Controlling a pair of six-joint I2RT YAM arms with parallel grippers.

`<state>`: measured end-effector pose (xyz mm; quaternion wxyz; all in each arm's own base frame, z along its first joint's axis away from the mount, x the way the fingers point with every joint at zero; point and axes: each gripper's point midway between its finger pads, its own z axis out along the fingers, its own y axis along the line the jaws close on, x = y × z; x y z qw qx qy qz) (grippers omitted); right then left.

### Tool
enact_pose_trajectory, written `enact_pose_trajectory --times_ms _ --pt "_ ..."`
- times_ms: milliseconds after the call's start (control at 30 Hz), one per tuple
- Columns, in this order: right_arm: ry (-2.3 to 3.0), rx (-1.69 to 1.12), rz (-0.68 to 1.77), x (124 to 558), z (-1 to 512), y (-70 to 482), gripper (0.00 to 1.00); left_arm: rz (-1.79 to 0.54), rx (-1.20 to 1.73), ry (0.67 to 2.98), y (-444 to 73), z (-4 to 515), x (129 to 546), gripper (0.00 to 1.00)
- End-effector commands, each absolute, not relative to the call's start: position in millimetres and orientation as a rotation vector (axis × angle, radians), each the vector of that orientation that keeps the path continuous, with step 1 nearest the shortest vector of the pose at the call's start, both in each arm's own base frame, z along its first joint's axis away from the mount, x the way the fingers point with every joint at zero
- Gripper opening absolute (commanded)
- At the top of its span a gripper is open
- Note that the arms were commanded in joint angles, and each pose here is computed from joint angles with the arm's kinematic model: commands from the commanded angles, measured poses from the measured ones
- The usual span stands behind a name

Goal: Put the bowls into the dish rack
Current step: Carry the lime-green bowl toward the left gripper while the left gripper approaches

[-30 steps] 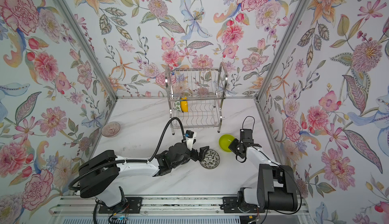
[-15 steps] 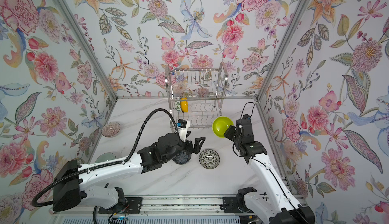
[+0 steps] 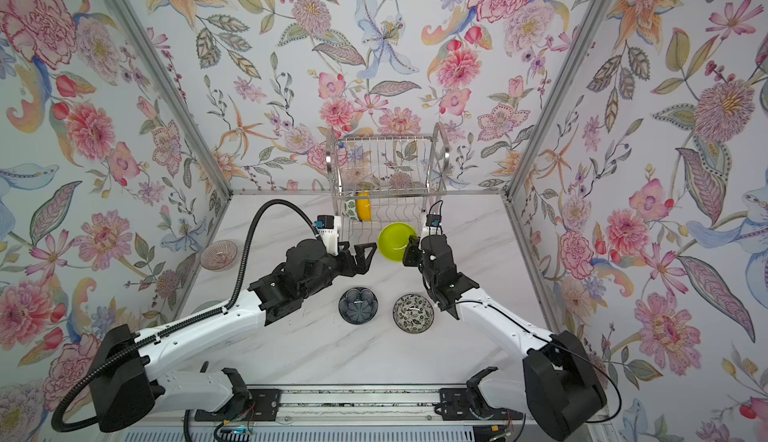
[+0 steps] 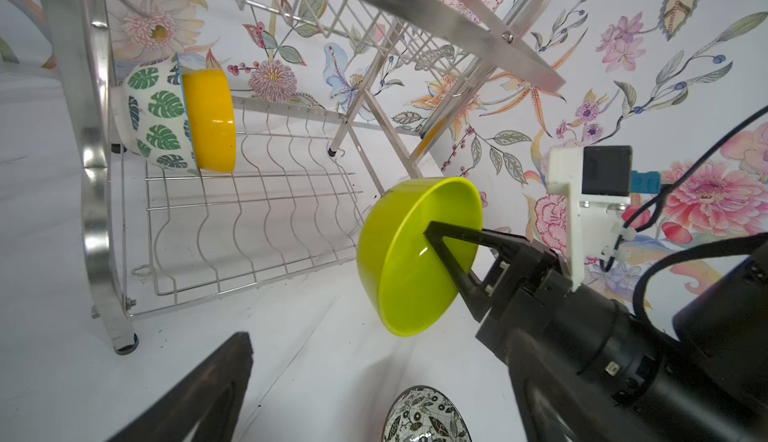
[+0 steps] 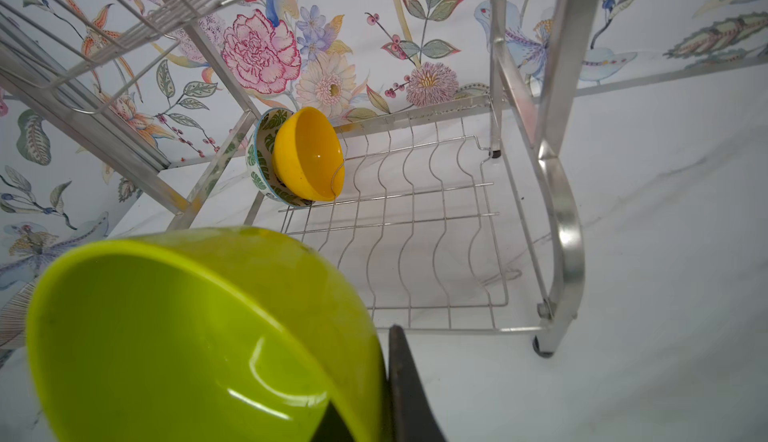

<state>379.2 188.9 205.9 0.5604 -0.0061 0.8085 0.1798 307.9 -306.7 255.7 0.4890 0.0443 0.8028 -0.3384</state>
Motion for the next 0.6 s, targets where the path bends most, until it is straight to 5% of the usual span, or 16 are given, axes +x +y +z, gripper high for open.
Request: enact_pose_trajectory --times_ms 0,233,567 --pt "1.618 -0.093 0.462 389 260 221 0.0 -0.766 -0.029 1.925 -289 237 321 0.94" --pt "1.57 -0.159 0.519 391 249 256 0.0 -0.649 -0.151 1.893 -275 215 343 0.83" --pt "1.567 -0.206 0.587 374 226 271 0.0 -0.624 -0.271 1.857 -260 200 369 0.51"
